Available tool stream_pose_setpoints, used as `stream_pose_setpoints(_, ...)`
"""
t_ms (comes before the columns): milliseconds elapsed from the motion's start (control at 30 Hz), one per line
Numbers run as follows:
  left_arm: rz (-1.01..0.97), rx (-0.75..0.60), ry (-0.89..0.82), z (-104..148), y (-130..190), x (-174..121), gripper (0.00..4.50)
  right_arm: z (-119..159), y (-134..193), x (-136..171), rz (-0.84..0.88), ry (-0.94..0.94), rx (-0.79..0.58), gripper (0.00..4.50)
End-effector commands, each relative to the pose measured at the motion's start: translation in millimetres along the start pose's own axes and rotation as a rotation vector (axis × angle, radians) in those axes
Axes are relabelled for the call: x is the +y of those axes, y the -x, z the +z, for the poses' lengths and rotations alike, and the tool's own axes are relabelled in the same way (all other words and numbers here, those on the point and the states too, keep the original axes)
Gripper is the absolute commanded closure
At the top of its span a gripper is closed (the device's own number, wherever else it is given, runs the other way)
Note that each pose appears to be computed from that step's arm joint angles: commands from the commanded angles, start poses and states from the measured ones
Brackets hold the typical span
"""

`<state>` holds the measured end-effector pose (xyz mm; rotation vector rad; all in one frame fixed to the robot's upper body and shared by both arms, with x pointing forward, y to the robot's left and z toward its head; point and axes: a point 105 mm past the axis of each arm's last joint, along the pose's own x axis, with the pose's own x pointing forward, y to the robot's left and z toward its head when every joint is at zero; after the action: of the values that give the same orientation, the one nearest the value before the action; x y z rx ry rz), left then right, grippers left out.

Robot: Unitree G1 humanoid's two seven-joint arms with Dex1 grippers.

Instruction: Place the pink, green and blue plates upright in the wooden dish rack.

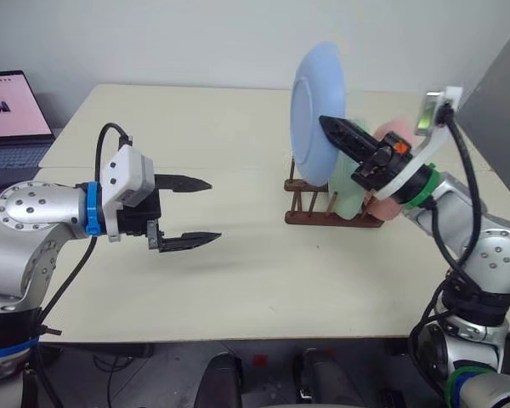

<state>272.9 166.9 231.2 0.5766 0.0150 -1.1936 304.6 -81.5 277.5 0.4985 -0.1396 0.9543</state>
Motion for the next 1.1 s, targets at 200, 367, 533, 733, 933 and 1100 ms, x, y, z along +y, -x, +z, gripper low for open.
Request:
stream_pose_setpoints(200, -0.018, -0.078, -0.005, 23, 2, 1, 0.00, -1, 1, -3, -0.037, 0.032, -0.037, 4.47)
stream_pose_setpoints(367, -0.007, -0.123, 0.022, 30, 4, 4, 0.00, -4, 2, -5, -0.055, 0.019, -0.033, 4.47)
stream_pose_setpoints(533, -0.008, -0.115, 0.014, 28, 3, 5, 0.00, -7, -5, -14, -0.095, 0.013, -0.009, 4.47)
stream_pose_setpoints(733, -0.004, -0.115, 0.006, 26, 2, 5, 0.00, -10, -8, -26, -0.137, 0.013, 0.019, 4.47)
stream_pose_setpoints(933, -0.001, -0.118, 0.002, 24, 1, 5, 0.00, -7, -7, -33, -0.176, 0.049, 0.028, 3.13)
stream_pose_setpoints(1100, 0.001, -0.119, -0.001, 22, 0, 6, 0.00, 9, -9, -26, -0.163, 0.108, 0.000, 1.34)
